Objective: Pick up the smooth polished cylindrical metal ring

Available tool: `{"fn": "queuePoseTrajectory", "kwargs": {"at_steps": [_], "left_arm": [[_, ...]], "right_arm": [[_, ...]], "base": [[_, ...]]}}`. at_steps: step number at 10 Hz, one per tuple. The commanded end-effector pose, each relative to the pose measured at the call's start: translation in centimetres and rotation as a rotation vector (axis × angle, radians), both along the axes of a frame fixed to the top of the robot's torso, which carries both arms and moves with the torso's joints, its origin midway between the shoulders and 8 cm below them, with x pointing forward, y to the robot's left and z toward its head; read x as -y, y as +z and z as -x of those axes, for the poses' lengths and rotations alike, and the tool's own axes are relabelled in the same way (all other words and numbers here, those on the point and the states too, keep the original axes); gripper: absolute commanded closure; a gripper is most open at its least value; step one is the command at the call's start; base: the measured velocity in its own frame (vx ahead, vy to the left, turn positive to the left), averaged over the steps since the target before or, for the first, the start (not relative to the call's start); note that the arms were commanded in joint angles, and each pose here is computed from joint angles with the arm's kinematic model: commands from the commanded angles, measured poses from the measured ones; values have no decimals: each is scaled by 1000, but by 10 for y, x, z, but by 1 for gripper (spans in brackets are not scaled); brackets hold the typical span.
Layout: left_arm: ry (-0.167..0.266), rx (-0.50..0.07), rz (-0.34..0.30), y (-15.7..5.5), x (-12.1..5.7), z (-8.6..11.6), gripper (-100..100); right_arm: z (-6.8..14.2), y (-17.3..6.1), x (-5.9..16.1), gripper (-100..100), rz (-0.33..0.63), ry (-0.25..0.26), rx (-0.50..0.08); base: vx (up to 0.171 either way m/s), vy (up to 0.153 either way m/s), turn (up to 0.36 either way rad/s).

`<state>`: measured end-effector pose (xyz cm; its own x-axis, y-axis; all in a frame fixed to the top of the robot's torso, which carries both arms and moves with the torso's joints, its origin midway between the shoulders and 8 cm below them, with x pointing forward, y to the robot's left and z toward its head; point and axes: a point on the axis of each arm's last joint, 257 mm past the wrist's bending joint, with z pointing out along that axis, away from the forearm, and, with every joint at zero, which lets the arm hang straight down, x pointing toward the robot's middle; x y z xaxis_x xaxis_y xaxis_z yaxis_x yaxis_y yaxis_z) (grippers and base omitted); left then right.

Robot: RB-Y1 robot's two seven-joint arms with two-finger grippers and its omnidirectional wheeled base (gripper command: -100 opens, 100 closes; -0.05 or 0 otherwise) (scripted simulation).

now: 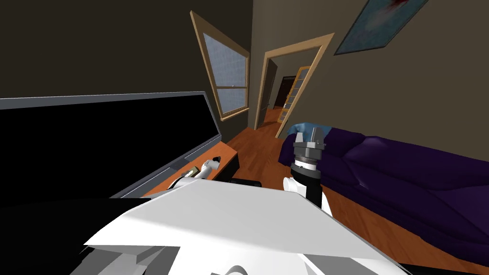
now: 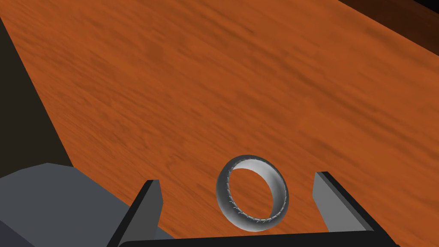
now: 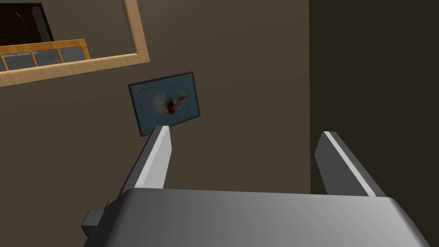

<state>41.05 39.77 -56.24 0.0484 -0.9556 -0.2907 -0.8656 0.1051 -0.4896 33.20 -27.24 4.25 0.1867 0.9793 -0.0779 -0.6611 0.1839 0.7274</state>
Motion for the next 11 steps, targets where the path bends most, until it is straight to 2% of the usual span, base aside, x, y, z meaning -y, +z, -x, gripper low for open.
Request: {"fn": "queuePoseTrajectory", "kwargs": {"at_steps": [1, 2, 3, 4, 5, 7, 8, 10, 11], "left_arm": [[56, -2, -1, -3, -16, 10, -100], [60, 0, 2, -3, -16, 10, -100], [102, -1, -1, -4, -30, 19, -100], [107, 1, 2, -4, -30, 19, -100], [153, 2, 3, -6, -44, 28, -100], [153, 2, 3, -6, -44, 28, -100], [199, 3, 3, -8, -57, 38, -100], [192, 0, 0, -7, -56, 38, -100], [195, 2, 2, -7, -56, 38, 100]], "right_arm": [[0, 0, 0, 0, 0, 0, 0], [0, 0, 0, 0, 0, 0, 0], [0, 0, 0, 0, 0, 0, 0], [0, 0, 0, 0, 0, 0, 0], [0, 0, 0, 0, 0, 0, 0], [0, 0, 0, 0, 0, 0, 0], [0, 0, 0, 0, 0, 0, 0], [0, 0, 0, 0, 0, 0, 0], [0, 0, 0, 0, 0, 0, 0]], "base": [[-47, 27, -327], [-46, 24, -164], [-60, 23, -259], [-49, 20, -181], [-42, 21, -392], [-29, 16, -46], [-33, 3, -328], [-29, 11, -104], [0, 0, 0]]}}
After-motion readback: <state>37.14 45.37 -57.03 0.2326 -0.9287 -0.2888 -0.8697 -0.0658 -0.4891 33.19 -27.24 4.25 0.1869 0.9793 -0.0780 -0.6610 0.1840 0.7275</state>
